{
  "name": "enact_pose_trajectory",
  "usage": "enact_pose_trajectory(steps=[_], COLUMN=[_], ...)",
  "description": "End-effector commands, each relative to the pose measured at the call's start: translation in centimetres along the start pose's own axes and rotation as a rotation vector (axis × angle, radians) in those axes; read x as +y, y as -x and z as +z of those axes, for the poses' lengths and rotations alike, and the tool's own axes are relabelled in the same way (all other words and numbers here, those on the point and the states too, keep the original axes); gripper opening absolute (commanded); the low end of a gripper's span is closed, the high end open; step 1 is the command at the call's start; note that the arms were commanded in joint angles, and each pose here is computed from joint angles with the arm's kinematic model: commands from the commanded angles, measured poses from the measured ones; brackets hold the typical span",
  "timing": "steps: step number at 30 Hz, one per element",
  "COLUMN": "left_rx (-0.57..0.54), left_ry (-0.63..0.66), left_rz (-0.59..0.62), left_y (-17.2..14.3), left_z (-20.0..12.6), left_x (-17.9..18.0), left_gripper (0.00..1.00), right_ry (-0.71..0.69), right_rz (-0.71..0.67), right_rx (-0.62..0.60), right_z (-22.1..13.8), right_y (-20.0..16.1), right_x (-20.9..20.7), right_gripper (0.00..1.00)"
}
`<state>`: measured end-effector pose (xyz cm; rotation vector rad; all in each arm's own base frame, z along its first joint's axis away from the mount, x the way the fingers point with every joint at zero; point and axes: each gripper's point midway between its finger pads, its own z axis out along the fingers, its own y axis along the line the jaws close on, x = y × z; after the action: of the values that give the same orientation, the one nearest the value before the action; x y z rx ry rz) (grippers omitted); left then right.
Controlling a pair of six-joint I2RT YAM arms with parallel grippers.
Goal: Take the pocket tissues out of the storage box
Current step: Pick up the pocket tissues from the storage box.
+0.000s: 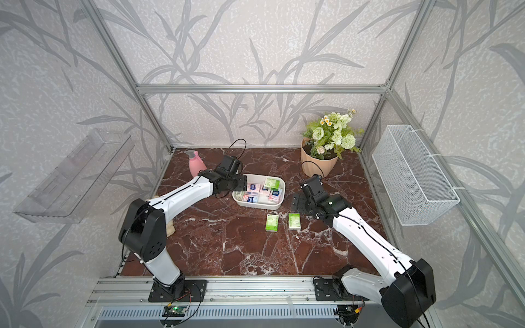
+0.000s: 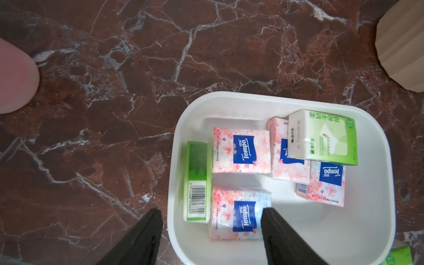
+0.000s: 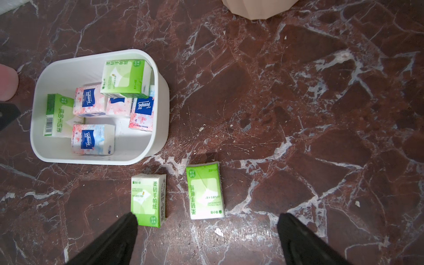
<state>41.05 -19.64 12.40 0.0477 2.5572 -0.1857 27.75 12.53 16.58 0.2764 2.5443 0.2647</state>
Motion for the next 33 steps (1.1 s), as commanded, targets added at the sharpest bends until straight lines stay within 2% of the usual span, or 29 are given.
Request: enact_pose_trajectory(steps=[1, 17, 27, 33], left_rx=[0.047, 0.12, 0.138, 0.166], left_ry=[0.047, 0.137, 0.229, 0.206], left_rz=[0.031, 0.075, 0.077, 0.072], left_y=[-0.5, -1.6, -2.6, -3.4], left_z=[0.6, 4.1, 5.5, 6.7], left_x=[0.1, 0.1, 1.4, 0.8], left_gripper=[0.71, 0.68, 0.63, 0.51], right_ry=[0.006, 0.002, 0.005, 0.006], right_rz=[-0.005, 0.013, 0.019, 0.016], right_rx=[-0.007, 0.0, 0.004, 0.013], right_z=[-0.1, 0.5, 0.8, 1.2], right_y=[0.2, 0.4, 0.4, 0.5], right_x=[-0.2, -0.5, -0.5, -0.3], right_gripper=[0.99, 0.99, 0.99, 0.99])
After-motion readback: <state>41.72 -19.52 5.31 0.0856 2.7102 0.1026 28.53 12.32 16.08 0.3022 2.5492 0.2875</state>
